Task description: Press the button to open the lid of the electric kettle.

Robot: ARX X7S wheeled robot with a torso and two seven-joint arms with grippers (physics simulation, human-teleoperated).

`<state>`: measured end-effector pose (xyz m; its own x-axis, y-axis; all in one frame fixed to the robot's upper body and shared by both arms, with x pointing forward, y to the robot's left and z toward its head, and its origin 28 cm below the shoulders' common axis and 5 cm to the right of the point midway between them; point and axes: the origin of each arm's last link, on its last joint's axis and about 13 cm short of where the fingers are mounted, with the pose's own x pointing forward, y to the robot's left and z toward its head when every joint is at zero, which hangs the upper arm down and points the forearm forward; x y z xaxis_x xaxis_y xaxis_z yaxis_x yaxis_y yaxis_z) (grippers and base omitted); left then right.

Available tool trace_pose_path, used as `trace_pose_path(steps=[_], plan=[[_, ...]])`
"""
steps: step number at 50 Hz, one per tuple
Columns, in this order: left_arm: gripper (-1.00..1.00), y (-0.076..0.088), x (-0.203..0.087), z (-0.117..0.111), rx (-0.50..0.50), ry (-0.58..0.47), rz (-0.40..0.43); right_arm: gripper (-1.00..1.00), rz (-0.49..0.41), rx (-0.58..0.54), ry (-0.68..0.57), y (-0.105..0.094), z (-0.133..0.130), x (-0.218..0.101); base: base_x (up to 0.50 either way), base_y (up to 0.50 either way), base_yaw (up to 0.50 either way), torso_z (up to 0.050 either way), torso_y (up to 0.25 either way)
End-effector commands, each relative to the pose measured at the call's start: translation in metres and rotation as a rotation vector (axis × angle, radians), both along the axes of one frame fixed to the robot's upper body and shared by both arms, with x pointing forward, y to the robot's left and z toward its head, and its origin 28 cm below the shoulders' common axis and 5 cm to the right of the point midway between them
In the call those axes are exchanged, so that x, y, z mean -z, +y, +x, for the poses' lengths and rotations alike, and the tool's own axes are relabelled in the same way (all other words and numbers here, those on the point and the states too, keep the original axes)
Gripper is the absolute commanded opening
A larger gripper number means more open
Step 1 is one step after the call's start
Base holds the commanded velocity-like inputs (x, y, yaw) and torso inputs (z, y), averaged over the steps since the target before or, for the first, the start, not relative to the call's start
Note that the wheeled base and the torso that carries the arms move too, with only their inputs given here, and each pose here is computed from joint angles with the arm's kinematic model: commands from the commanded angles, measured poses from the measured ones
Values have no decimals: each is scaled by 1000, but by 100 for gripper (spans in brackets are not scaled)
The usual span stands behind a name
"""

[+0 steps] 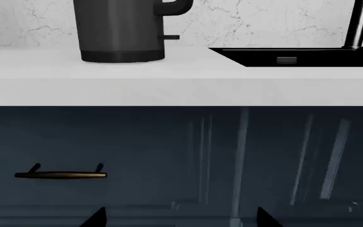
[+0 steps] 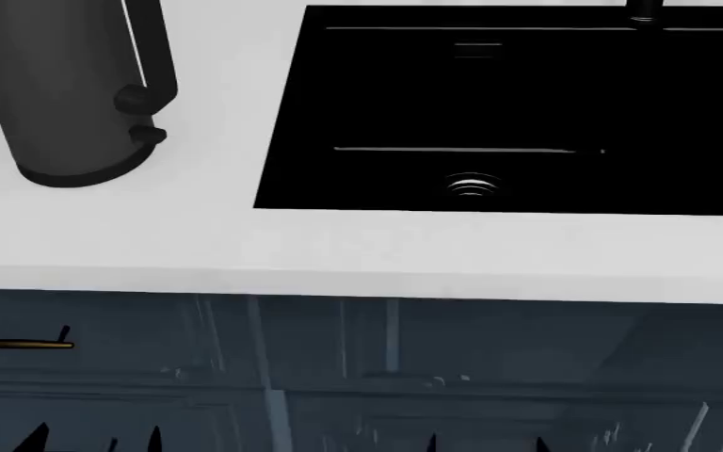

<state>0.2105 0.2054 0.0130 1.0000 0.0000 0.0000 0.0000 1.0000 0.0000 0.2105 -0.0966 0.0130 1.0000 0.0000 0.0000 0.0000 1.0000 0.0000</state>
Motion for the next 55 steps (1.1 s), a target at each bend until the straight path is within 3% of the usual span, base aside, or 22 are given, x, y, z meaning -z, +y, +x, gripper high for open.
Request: trace_pose_path(steps=[1,10,11,12,13,19,27,30,33,35,44,55], plan=[[100,0,0,0,0,0,0,100,0,0,0,0,0,0,0,0,0,0,0],[100,4,3,-2,-2,-8,12,100,0,-18,-34,0,-3,-3,0,0,0,0,0],[100,7,11,6,72,215,-305,100,56,43,35,-10,-10,0,0,0,0,0,0],[100,-4,7,-5,8,116,-104,100,11,0,-5,0,-1,-2,0,0,0,0,0],[100,2,4,0,4,-11,44,100,14,-2,-6,0,0,-1,0,0,0,0,0],[100,-3,-1,-5,32,-59,144,100,2,-6,-11,1,-1,-1,0,0,0,0,0],[100,-6,-7,-9,44,-132,213,100,20,2,-19,0,-1,-3,0,0,0,0,0],[100,-4,-16,-14,58,-223,209,100,20,-3,-22,0,-1,-4,0,0,0,33,0],[100,-2,-26,-17,53,-311,283,100,6,-7,-42,0,-2,-9,0,0,0,50,0],[100,1,-39,-17,27,-335,280,100,-25,2,-106,-2,-4,-27,0,0,0,50,0],[100,14,-100,-20,-48,-497,297,100,36,32,-299,-13,-17,-104,0,0,0,50,0],[100,30,-163,0,-173,-648,324,100,27,90,-456,-29,-11,-178,0,0,0,50,0]])
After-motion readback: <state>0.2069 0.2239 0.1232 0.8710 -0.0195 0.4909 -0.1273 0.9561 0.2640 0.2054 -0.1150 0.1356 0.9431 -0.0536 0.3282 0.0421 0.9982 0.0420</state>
